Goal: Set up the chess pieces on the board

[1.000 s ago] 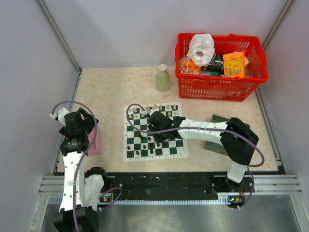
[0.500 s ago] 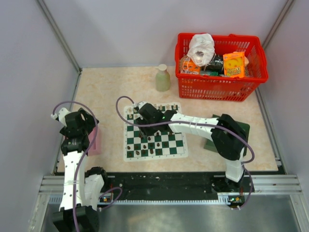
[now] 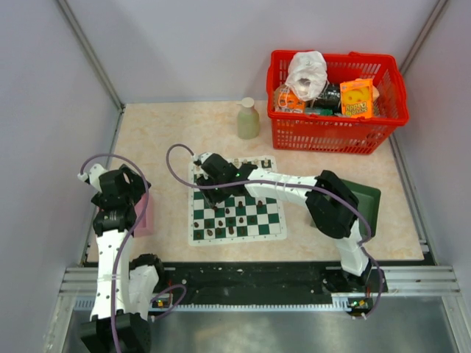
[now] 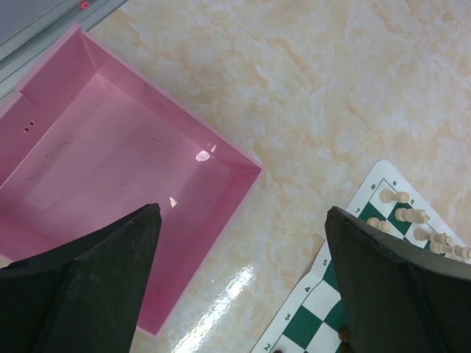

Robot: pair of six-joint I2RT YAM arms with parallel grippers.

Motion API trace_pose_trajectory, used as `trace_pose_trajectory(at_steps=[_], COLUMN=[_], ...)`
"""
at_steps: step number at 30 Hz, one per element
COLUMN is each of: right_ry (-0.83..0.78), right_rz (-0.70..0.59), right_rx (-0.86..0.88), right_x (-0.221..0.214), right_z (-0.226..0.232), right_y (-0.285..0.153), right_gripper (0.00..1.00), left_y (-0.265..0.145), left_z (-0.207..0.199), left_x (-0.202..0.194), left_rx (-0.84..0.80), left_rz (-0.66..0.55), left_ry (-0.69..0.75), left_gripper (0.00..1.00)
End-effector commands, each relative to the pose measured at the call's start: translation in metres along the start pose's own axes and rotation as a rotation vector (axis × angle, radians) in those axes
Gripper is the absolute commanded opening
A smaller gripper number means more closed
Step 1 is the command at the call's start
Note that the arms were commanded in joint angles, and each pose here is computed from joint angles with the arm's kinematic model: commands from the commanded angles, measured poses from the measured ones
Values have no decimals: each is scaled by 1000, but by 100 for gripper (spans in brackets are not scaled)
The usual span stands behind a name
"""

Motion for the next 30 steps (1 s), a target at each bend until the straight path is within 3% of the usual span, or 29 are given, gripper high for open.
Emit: trace_pose_trajectory(at_steps=[1, 15, 24, 30], right_ry=[-20, -37, -47, -47], right_rz=[-21, 4, 8, 22], right_rx=[19, 9, 21, 18], right_x=[11, 9, 11, 7], right_z=[8, 8, 10, 9], right_y=[4, 16, 14, 17], right_gripper=[47, 27, 23, 29], left_y=[-1, 0, -1, -2], left_z=[-6, -5, -5, -6], left_x=[8, 7, 9, 10], left_rx=[-31, -28, -27, -32], left_rz=[-37, -41, -42, -44], left_ry=[-12, -12, -9, -11], left_gripper=[99, 99, 99, 99])
Point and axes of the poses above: each gripper's point midway between its finger pads, its own y axis out along the fingers, its own z axis along the line the jaws close on, x = y × z, the point moved 9 cm from there along -y, back along the fingers, and after that the axes turned 12 degrees about -y, right-handed, at the moved point
